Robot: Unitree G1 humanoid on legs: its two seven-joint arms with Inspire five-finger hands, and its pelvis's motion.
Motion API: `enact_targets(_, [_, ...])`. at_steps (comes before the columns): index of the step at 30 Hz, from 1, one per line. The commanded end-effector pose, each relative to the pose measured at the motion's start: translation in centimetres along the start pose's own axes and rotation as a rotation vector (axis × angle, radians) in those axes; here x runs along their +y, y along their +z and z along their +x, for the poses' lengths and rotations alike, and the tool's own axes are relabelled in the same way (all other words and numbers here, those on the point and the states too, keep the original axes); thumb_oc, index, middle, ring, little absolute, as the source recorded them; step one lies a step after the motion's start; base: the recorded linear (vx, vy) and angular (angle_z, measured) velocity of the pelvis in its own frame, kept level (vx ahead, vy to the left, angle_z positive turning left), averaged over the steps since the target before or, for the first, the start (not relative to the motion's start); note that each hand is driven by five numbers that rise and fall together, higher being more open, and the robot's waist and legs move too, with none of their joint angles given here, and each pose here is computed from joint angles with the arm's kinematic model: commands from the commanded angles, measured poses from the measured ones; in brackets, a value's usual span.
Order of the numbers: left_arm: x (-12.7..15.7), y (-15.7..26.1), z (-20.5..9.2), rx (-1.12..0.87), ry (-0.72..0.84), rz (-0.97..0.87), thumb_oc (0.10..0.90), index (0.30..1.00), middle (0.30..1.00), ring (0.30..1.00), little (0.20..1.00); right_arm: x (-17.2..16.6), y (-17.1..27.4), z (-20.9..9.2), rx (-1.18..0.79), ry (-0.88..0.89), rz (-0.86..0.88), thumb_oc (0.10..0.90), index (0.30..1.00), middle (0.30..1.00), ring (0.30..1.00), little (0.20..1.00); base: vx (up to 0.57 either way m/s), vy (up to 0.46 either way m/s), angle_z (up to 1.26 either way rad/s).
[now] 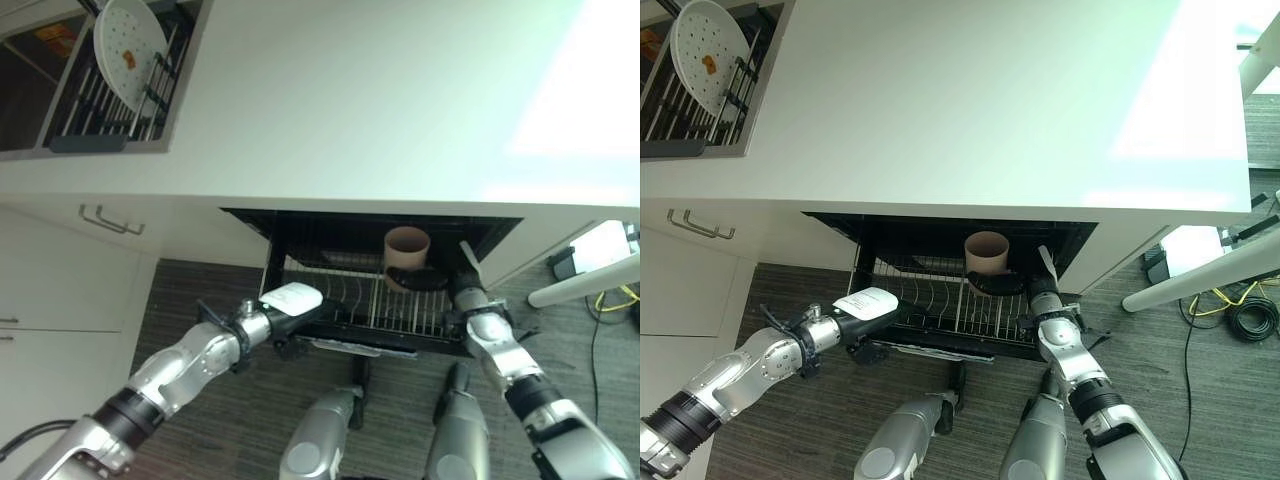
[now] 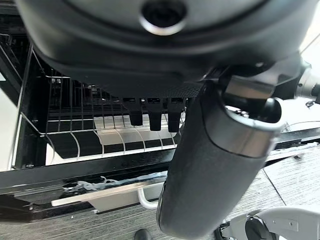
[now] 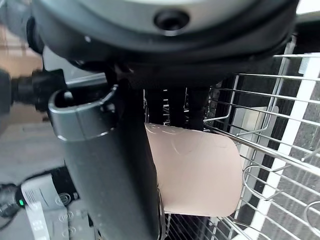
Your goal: Place the dishes in the dishwasher.
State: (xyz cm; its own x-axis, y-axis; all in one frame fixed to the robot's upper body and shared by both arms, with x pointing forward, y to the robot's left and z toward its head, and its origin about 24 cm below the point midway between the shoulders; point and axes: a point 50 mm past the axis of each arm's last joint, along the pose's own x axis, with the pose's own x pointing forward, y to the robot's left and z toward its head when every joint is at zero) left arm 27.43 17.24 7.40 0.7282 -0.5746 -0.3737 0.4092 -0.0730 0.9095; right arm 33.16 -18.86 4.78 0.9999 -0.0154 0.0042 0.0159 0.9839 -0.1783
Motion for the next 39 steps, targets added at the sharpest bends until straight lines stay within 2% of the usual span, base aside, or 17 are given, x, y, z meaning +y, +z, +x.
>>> enact_targets(1, [3.0,2.0,-0.3,-0.095,0.163,-0.010,0.800,0.900,0.900,0.900,0.900,-3.8,0.1,-0.2,-0.017,-0.184,0.026,0.400,0.300,0.300,0.300,0.300,0.02,0.042,-0.12])
enact_targets(2, [3.0,2.1,-0.3,-0.096,0.163,-0.013,0.800,0.900,0.900,0.900,0.900,-3.9,-0.3,-0.4,-0.002,-0.197,0.032,0.400,0.300,0.300,0.300,0.300,0.01,0.039,-0.08])
enact_targets(3, [2.9,2.1,-0.3,-0.095,0.164,-0.018,0.800,0.900,0.900,0.900,0.900,-4.0,-0.6,-0.6,0.006,-0.203,0.035,0.472,0.408,0.408,0.408,0.408,0.00,0.042,-0.02])
enact_targets(4, [3.0,2.2,-0.3,-0.093,0.166,-0.020,0.800,0.900,0.900,0.900,0.900,-4.1,-0.9,-0.8,0.008,-0.219,0.037,0.800,0.900,0.900,0.900,0.900,-0.01,0.036,0.00])
enact_targets(9, [3.0,2.3,-0.4,-0.086,0.174,-0.031,0.800,0.900,0.900,0.900,0.900,-5.3,-1.3,-1.5,0.002,-0.372,-0.024,0.800,0.900,0.900,0.900,0.900,0.00,0.017,0.00])
enact_targets(12, [3.0,2.2,-0.6,-0.082,0.175,-0.035,0.800,0.900,0.900,0.900,0.900,-5.7,-2.3,-2.0,0.078,-0.376,-0.037,0.800,0.900,0.900,0.900,0.900,0.00,0.000,0.00])
enact_targets(18, [2.7,2.1,-0.8,-0.079,0.172,-0.039,0.800,0.900,0.900,0.900,0.900,-5.7,-0.3,-2.3,-0.085,-0.446,-0.148,0.800,0.900,0.900,0.900,0.900,0.00,0.000,0.00])
enact_targets(24, [2.3,2.1,-0.9,-0.075,0.173,-0.055,0.800,0.900,0.900,0.900,0.900,-5.7,0.3,-2.7,-0.130,-0.417,-0.182,0.800,0.900,0.900,0.900,0.900,0.00,0.000,0.00])
enact_targets(33, [1.5,1.9,-0.9,-0.052,0.168,-0.077,0.800,0.900,0.900,0.900,0.900,-5.5,0.5,-3.4,-0.163,-0.420,-0.062,0.800,0.900,0.900,0.900,0.900,0.01,0.003,-0.02])
enact_targets(39, [0.4,1.6,-1.3,-0.016,0.153,-0.092,0.800,0.900,0.900,0.900,0.900,-4.9,1.4,-4.2,-0.243,-0.388,0.181,0.800,0.900,0.900,0.900,0.900,0.01,-0.007,-0.01])
